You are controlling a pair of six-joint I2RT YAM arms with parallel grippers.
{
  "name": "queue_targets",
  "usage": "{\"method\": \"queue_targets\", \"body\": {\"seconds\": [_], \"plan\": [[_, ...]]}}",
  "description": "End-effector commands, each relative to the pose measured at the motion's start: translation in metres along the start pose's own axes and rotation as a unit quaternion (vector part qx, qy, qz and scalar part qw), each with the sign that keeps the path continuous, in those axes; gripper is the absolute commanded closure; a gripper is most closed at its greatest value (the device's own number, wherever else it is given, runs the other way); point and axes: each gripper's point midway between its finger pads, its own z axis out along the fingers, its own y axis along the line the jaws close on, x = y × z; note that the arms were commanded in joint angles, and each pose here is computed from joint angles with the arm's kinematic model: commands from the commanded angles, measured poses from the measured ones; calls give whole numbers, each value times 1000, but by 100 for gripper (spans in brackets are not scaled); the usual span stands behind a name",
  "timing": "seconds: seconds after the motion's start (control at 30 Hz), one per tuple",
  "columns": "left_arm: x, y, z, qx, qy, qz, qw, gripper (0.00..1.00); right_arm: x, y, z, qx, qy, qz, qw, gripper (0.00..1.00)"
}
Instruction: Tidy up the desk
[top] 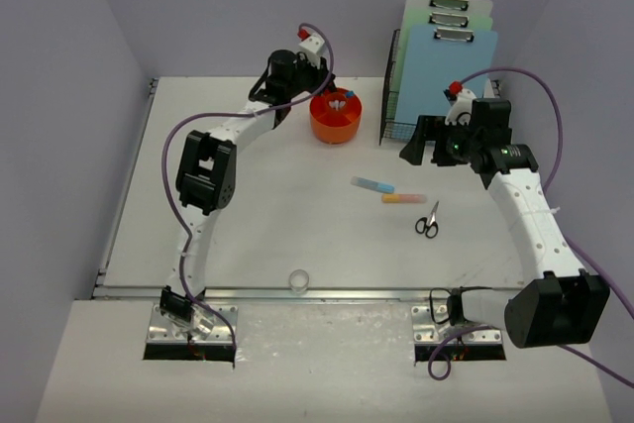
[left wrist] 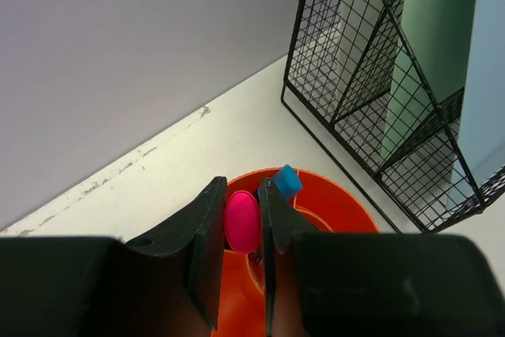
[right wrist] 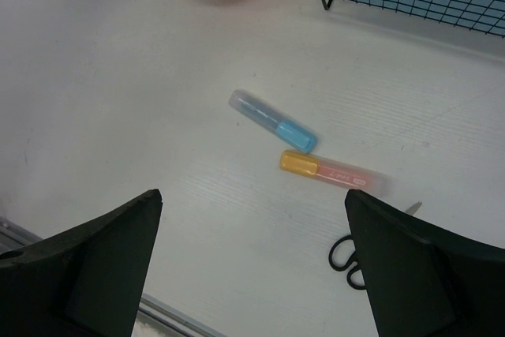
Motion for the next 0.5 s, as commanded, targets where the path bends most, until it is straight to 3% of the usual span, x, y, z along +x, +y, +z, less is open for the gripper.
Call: {"method": "queue_targets", "body": {"seconds": [0.0, 0.13, 0.27, 0.37, 0.47], "plan": [[4, 4, 4, 6, -10, 9, 1000, 100, -18, 6, -5, -16, -24, -33, 999, 1], [8, 5, 5, 5, -4, 7, 1000, 90, -16, 5, -3, -20, -23, -57, 998, 1], [5, 6, 5, 3, -3, 9, 1000, 62, -19, 2, -1, -24, -24, -101, 994, 1], [-5, 6, 3, 2, -8, 10, 1000, 49, -21, -9, 5, -8, -25, -143, 989, 2], [-36, 7, 0, 0, -25, 15, 1000, 41, -21, -20, 14, 4, -19, -191, 981, 14]]}}
